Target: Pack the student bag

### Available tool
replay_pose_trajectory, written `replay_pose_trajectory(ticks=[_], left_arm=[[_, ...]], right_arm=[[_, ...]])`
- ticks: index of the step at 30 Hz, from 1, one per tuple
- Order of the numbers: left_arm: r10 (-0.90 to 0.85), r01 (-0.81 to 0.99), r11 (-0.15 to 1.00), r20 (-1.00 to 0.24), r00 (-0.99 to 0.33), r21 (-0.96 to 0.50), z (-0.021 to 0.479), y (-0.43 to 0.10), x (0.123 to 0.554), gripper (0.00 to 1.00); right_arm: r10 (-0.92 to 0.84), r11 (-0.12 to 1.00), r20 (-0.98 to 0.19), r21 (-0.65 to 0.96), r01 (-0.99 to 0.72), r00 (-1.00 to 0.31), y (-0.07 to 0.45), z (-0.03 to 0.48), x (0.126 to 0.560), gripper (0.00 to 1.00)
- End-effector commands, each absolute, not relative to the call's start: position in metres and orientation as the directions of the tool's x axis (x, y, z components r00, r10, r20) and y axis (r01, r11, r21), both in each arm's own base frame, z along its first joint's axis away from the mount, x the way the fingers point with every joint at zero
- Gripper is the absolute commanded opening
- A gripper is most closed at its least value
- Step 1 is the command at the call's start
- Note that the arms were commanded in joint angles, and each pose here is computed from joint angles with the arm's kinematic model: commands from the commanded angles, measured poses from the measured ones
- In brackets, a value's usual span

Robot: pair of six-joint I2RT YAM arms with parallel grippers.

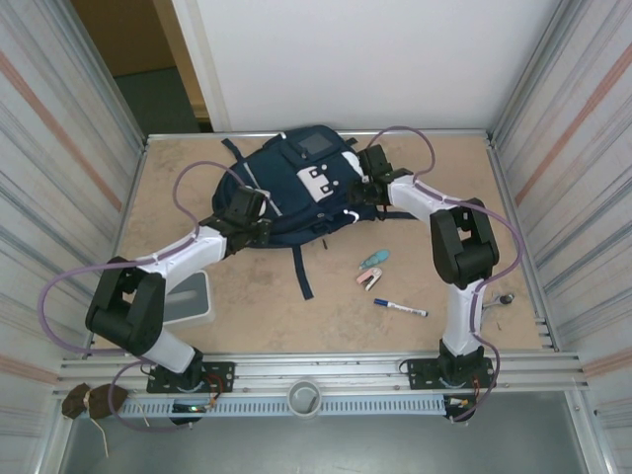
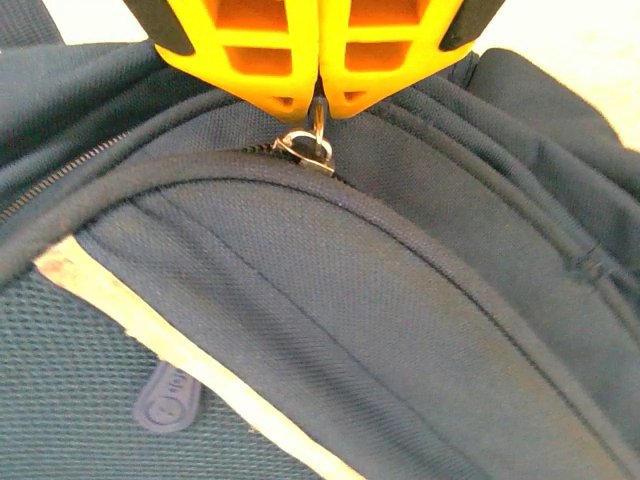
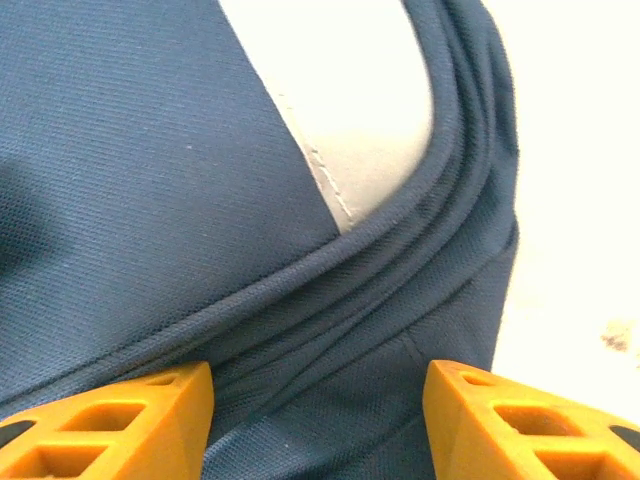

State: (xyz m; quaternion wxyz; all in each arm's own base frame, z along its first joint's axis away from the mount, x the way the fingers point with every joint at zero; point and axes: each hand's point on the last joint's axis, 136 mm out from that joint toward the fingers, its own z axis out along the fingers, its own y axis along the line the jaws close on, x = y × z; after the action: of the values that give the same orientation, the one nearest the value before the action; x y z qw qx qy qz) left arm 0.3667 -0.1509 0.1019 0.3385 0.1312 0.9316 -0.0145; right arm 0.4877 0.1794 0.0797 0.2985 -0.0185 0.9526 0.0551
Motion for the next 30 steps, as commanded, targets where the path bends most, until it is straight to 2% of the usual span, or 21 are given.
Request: replay_pose_trajectory(ticks=[1, 6, 11, 15, 19, 22, 24, 28, 30], left_arm=[[0.237, 0.328, 0.945, -0.666, -0.708, -0.013, 0.120, -0.172, 0.356, 0.00], [0.215, 0.381, 0.921, -0.710, -0.670, -0.081, 0.141, -0.203, 0.354, 0.00], [0.233, 0.440, 0.893, -0.734, -0.638, -0.099, 0.149, -0.228, 0.344, 0.00], [0.241, 0.455, 0.885, -0.738, -0.630, -0.099, 0.149, -0.236, 0.338, 0.00], [0.252, 0.459, 0.884, -0.735, -0.630, -0.091, 0.145, -0.236, 0.335, 0.00], [0.257, 0.454, 0.888, -0.734, -0.629, -0.078, 0.142, -0.233, 0.334, 0.00], [0.263, 0.445, 0.893, -0.735, -0.625, -0.059, 0.141, -0.228, 0.333, 0.00], [0.297, 0.421, 0.907, -0.734, -0.610, 0.017, 0.139, -0.215, 0.335, 0.00], [0.327, 0.391, 0.917, -0.712, -0.621, 0.081, 0.135, -0.201, 0.338, 0.00]], right_arm=[[-0.044, 0.998, -0.565, 0.009, -0.060, -0.824, 0.155, 0.092, 0.492, 0.60], [0.014, 0.951, -0.596, 0.256, -0.173, -0.803, 0.206, 0.139, 0.451, 0.67], [0.168, 0.755, -0.481, 0.624, -0.202, -0.861, 0.268, 0.156, 0.406, 0.71], [0.211, 0.668, -0.392, 0.727, -0.161, -0.895, 0.301, 0.152, 0.396, 0.72], [0.239, 0.674, -0.337, 0.733, -0.094, -0.911, 0.311, 0.131, 0.402, 0.68], [0.250, 0.689, -0.322, 0.722, -0.065, -0.913, 0.313, 0.120, 0.408, 0.60], [0.252, 0.719, -0.327, 0.693, -0.050, -0.911, 0.308, 0.111, 0.410, 0.51], [0.253, 0.746, -0.338, 0.665, -0.040, -0.907, 0.295, 0.101, 0.414, 0.16], [0.248, 0.755, -0.346, 0.654, -0.043, -0.905, 0.284, 0.100, 0.416, 0.05]])
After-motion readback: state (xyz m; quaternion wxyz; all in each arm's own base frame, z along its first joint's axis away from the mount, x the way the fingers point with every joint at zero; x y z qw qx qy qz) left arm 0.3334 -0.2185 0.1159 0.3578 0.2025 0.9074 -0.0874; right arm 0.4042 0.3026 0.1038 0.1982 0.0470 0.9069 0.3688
